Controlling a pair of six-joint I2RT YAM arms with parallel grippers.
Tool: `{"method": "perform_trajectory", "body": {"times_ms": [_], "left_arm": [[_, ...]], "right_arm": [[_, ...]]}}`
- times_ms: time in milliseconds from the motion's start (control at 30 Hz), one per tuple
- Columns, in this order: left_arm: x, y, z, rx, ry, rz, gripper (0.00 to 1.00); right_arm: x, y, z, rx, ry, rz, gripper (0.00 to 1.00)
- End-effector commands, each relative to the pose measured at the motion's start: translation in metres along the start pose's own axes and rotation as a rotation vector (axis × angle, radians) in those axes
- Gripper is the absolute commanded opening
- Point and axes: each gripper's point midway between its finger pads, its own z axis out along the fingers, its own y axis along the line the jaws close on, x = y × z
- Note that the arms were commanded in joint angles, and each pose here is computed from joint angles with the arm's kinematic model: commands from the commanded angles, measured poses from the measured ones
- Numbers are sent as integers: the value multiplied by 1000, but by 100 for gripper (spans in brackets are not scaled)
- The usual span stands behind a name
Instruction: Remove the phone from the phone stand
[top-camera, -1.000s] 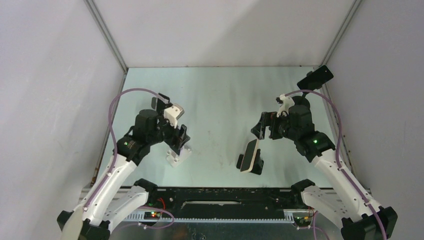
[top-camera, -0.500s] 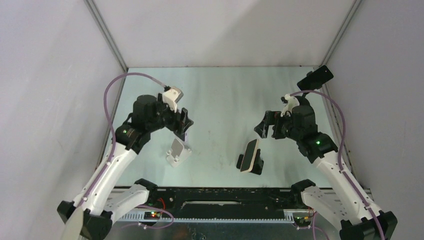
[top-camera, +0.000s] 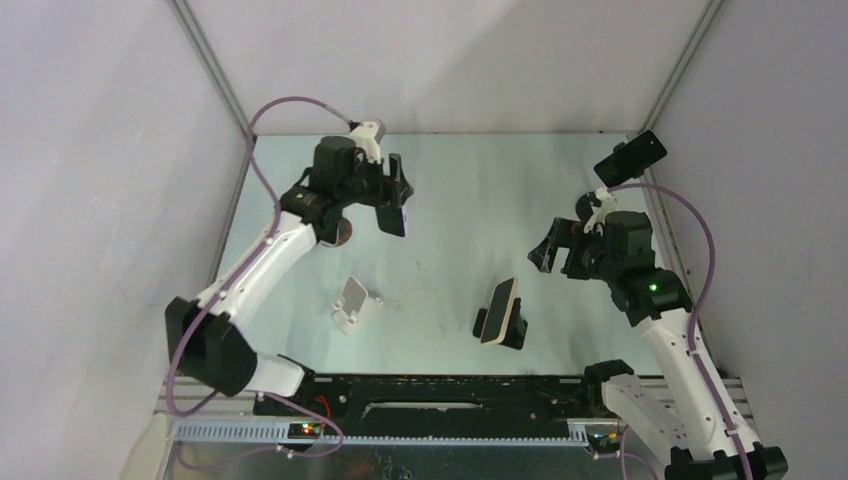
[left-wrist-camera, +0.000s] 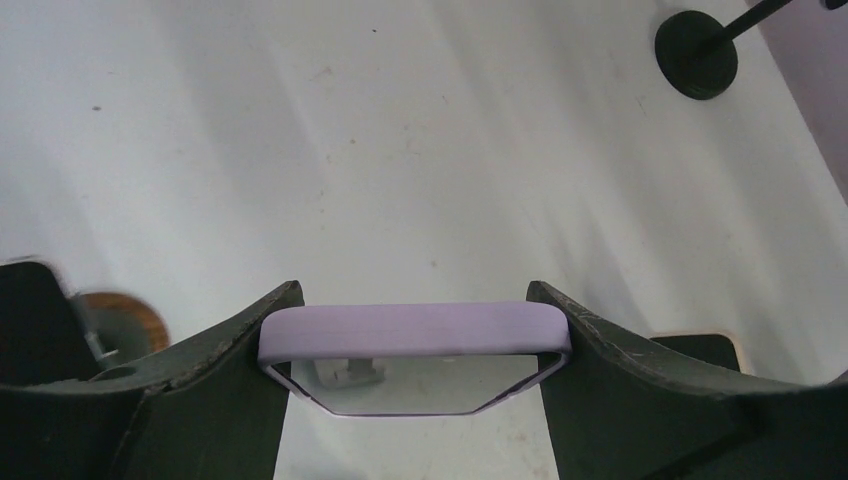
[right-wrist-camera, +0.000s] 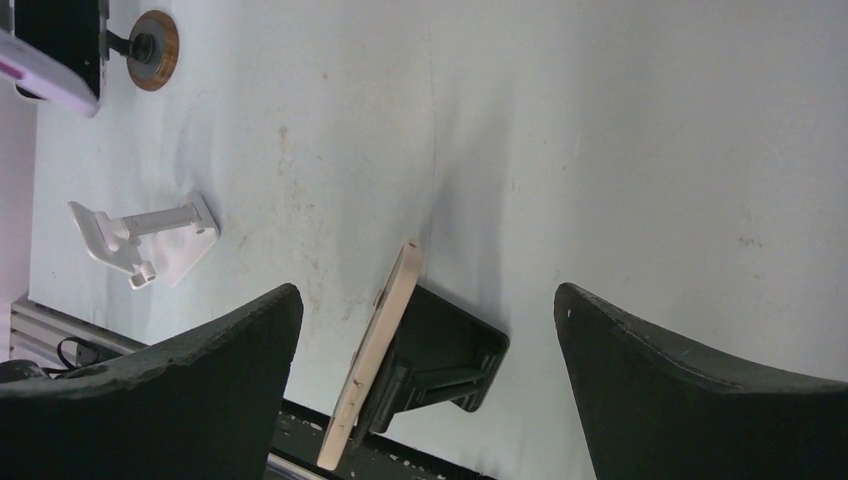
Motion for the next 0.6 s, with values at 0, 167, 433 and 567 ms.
{"method": "perform_trajectory", "body": {"times_ms": [0, 167, 433, 567], "left_arm": [[-37, -26, 28, 61, -115, -16, 0], [-16, -10, 72, -52, 8, -33, 0], [16, 13, 119, -189, 172, -105, 0], [29, 20, 135, -231, 218, -142, 0]], "right_arm": [[-13, 6, -14, -8, -36, 19, 100], [-11, 4, -16, 0, -35, 34, 100], [-10, 3, -16, 3, -24, 61, 99], [-6, 4, -14, -2, -2, 75, 98]]}}
